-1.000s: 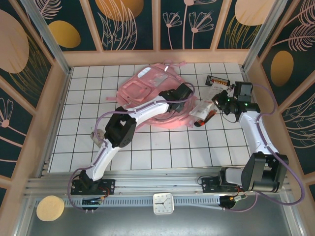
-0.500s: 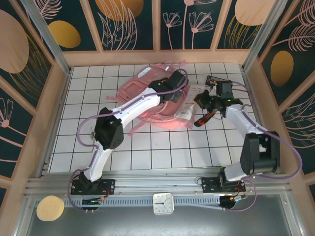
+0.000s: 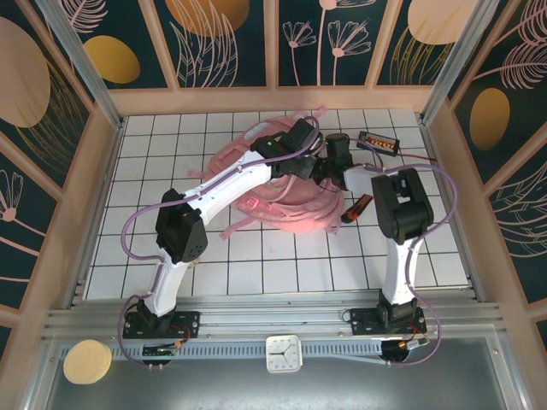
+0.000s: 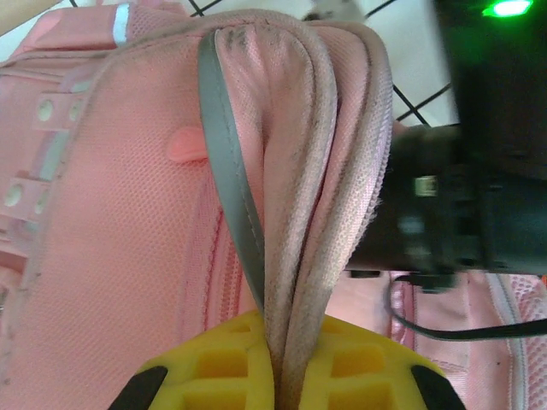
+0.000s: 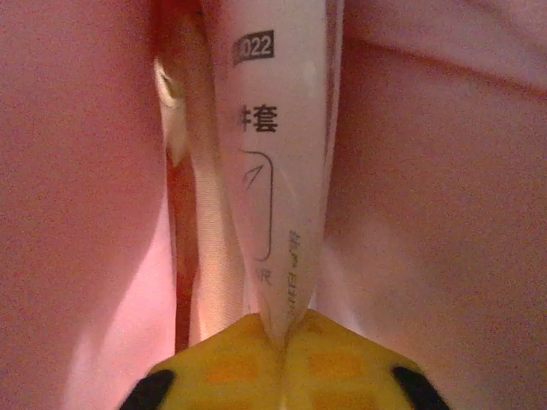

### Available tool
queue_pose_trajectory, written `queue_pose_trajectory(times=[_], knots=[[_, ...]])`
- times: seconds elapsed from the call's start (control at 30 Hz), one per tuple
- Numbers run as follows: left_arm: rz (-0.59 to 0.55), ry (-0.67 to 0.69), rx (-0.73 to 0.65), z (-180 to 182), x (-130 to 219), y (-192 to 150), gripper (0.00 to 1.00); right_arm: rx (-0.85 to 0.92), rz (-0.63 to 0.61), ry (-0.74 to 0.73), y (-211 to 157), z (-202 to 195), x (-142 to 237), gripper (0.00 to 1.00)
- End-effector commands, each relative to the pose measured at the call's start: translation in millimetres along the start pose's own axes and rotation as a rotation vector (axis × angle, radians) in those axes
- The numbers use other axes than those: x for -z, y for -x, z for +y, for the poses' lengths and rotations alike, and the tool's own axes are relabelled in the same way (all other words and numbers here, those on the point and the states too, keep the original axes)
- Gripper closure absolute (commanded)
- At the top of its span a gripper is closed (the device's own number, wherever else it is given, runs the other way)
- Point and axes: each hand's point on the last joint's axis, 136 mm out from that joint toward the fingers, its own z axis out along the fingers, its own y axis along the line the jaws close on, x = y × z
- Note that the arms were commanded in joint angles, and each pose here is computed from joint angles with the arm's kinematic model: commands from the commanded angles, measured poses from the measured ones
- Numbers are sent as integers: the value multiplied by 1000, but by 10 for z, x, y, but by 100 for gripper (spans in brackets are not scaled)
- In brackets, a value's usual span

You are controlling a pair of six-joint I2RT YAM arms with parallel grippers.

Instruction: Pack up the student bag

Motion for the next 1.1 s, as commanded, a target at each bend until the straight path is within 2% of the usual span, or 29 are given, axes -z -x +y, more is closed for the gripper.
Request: queue_pose_trajectory(times=[0.0,0.07,0.1,0.27,0.4,0.43,0.57,0.63,0.73,0.8,0.9,1.07], knots=[[-63,-78,24,-152,250,168,100,59,-1,78,12,410,-111,63],[-60,-49,36,-71,237,158,100,71,-32,46,-17,409,30,41],[-57,-37,45,-23,227,147,100,80,-42,27,-31,412,118,38],[-51,21,126,319,214,90,100,167,-100,-70,-127,493,693,27],[-29,-10,143,289,87,14,100,187,-135,-147,-177,414,1078,19],[-22,-23,149,262,60,0,94,179,-132,-171,-202,358,1144,18],[6,-56,175,201,33,-68,33,180,-146,-252,-342,184,1482,17],[16,-37,180,251,104,-126,24,210,-156,-287,-468,165,1640,18],[34,13,212,413,312,-256,20,308,-156,-329,-755,278,1743,20],[57,46,288,591,467,-430,19,343,-129,-339,-965,359,1714,22],[96,28,485,868,602,-786,19,384,-112,-335,-1177,509,1603,24],[52,-83,803,1217,690,-1152,23,433,-28,-353,-1536,606,1251,30]])
